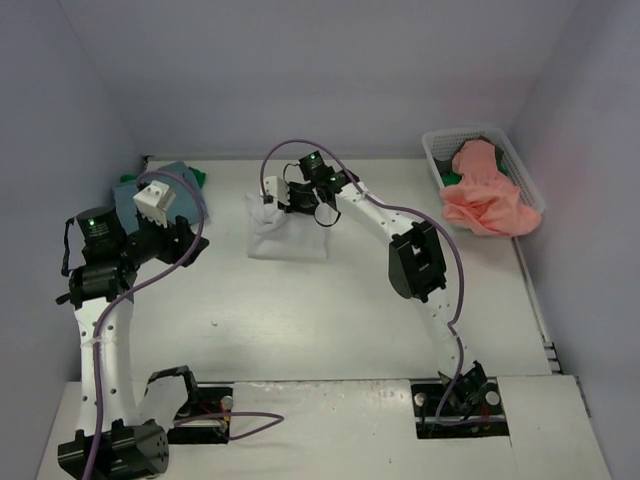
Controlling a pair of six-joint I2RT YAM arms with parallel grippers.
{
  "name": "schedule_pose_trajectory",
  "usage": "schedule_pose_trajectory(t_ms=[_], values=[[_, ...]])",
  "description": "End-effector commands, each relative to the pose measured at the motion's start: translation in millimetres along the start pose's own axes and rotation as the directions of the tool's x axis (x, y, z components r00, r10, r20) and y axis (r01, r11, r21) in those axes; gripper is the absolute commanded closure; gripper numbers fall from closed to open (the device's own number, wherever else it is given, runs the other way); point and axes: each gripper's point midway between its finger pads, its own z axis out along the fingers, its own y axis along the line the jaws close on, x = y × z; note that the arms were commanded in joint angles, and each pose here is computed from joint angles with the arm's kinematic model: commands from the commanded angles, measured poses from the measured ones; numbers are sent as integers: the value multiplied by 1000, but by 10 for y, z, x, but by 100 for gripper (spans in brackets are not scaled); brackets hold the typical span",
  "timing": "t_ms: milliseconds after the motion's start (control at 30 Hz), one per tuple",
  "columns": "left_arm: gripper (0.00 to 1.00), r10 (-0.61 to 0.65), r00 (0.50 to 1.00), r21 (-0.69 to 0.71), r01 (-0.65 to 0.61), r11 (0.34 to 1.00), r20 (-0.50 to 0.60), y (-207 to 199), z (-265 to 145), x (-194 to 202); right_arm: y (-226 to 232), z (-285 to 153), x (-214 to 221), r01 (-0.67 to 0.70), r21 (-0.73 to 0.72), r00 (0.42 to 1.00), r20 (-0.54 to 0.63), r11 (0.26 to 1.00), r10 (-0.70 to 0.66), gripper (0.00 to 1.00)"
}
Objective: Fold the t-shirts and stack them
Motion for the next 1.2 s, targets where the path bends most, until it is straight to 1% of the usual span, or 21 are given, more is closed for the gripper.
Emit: schedule_pose_trajectory(t_ms=[0,167,367,467,500,600,700,733,767,833,867,900,967,1000,1033,1100,1133,1167], values=[[40,42,996,8,-42,999,76,18,-12,-240,-482,-213,-223,34,131,997,61,991,-42,100],[40,31,996,9,-32,999,80,34,-6,-238,-688,-274,-267,35,194,996,76,980,-50,100],[40,25,996,12,-26,1000,87,38,-15,-254,-884,-327,-224,19,250,996,84,968,-41,100],[41,23,996,12,-24,1000,87,40,-17,-246,-1013,-319,-161,10,285,996,77,958,-34,100],[40,22,996,14,-23,1000,87,40,-14,-244,-996,-229,-85,4,278,997,67,960,-24,100],[40,18,996,16,-20,1000,87,40,-15,-239,-1119,-159,26,-15,318,999,53,948,-2,100],[40,15,996,18,-17,1000,86,41,-15,-236,-1215,-56,169,-38,367,999,28,930,30,95],[40,13,996,19,-15,1000,83,40,-14,-224,-1307,-54,191,-40,411,999,26,911,33,93],[40,14,996,22,-16,1000,86,32,-19,-233,-1289,51,325,-50,421,998,0,906,56,87],[41,11,996,27,-14,1000,86,26,-16,-232,-1442,19,417,-50,510,996,-42,859,83,82],[40,12,996,28,-15,1000,88,22,-20,-236,-1458,59,506,-63,536,992,-57,842,111,71],[40,9,996,31,-12,999,87,18,-17,-234,-1486,34,577,-76,569,987,-77,819,144,66],[40,7,996,39,-11,999,90,0,-23,-242,-1522,4,612,-73,604,983,-90,793,158,58],[40,7,996,39,-10,999,91,1,-24,-245,-1563,-13,617,-69,635,983,-89,769,162,55],[41,7,996,42,-11,999,91,-9,-26,-245,-1591,-63,699,-52,675,976,-123,736,181,52],[40,5,996,43,-9,999,92,-16,-32,-242,-1615,-103,723,-47,702,971,-134,711,197,52],[40,5,996,45,-9,999,92,-23,-35,-242,-1642,-145,734,-67,721,968,-122,690,221,52],[40,6,996,46,-10,999,93,-24,-36,-237,-1649,-163,712,-69,725,968,-118,686,222,52]])
